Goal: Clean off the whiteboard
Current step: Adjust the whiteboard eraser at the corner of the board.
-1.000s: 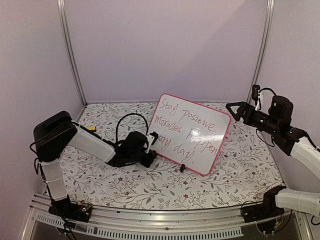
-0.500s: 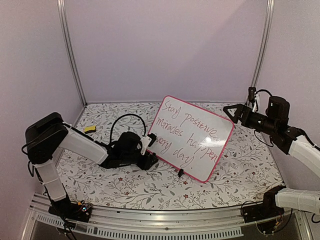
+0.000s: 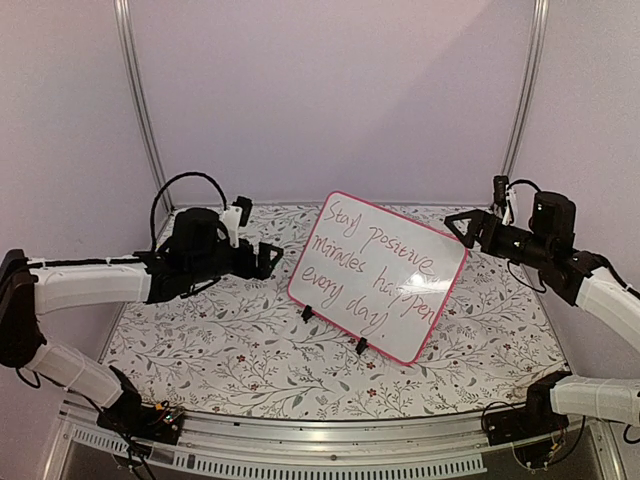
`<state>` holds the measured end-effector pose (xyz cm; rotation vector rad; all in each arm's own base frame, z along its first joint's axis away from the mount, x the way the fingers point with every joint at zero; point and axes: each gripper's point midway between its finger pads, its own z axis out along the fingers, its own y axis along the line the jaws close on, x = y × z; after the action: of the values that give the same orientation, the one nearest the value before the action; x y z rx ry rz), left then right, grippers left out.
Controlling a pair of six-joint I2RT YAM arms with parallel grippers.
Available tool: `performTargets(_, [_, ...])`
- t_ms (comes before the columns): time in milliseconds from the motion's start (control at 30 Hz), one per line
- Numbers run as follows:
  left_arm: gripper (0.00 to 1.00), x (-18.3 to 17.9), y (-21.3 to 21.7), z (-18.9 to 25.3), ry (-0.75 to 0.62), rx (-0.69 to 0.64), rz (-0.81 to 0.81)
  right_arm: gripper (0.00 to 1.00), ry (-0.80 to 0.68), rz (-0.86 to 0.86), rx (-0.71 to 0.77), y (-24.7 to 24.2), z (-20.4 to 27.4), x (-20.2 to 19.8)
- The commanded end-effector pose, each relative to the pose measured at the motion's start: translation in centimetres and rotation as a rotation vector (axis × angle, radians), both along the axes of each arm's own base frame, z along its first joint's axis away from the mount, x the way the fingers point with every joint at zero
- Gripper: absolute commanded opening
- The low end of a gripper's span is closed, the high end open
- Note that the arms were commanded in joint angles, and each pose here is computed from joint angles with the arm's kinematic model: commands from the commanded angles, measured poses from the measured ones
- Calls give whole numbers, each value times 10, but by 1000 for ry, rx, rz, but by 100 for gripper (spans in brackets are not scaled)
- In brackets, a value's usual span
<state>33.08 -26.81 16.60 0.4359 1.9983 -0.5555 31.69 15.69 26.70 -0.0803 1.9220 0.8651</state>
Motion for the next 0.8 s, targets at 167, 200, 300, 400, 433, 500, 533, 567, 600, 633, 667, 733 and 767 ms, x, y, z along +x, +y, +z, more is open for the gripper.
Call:
performTargets(167, [100, 87, 135, 40, 197, 112, 439, 99, -6, -14, -2, -1, 14, 4])
performTargets(200, [100, 98, 149, 32, 229, 130, 469, 99, -8, -20, -7, -2, 15, 6])
performTargets(300, [100, 127, 197, 15, 309, 147, 578, 99, -6, -44, -26, -5, 17, 11])
performTargets(400, [100, 145, 231, -10, 405, 118, 658, 99, 8, -41, -30, -4, 15, 14])
performTargets(433, [100, 151, 240, -19, 430, 105, 678, 99, 19, -39, -31, -3, 12, 14])
performTargets(500, [100, 159, 257, -37, 480, 81, 723, 99, 36, -31, -27, -1, 5, 16])
performTargets(533, [100, 165, 263, -44, 492, 66, 737, 99, 46, -23, -24, 1, 2, 16])
performTargets(567, [100, 170, 271, -49, 497, 56, 754, 99, 50, -16, -22, 2, 1, 16])
performTargets(600, [100, 175, 272, -55, 500, 50, 761, 99, 60, -13, -24, 3, -3, 17])
performTargets(633, [100, 179, 284, -59, 504, 36, 783, 99, 64, -12, -25, 3, -5, 17])
performTargets(667, [100, 184, 291, -63, 508, 22, 796, 99, 64, -12, -27, 3, -6, 18])
performTargets(733, [100, 190, 303, -70, 518, 4, 825, 99, 67, -10, -27, 4, -7, 19])
performTargets(767, [100, 193, 307, -72, 520, -4, 833, 99, 70, -9, -27, 4, -8, 20])
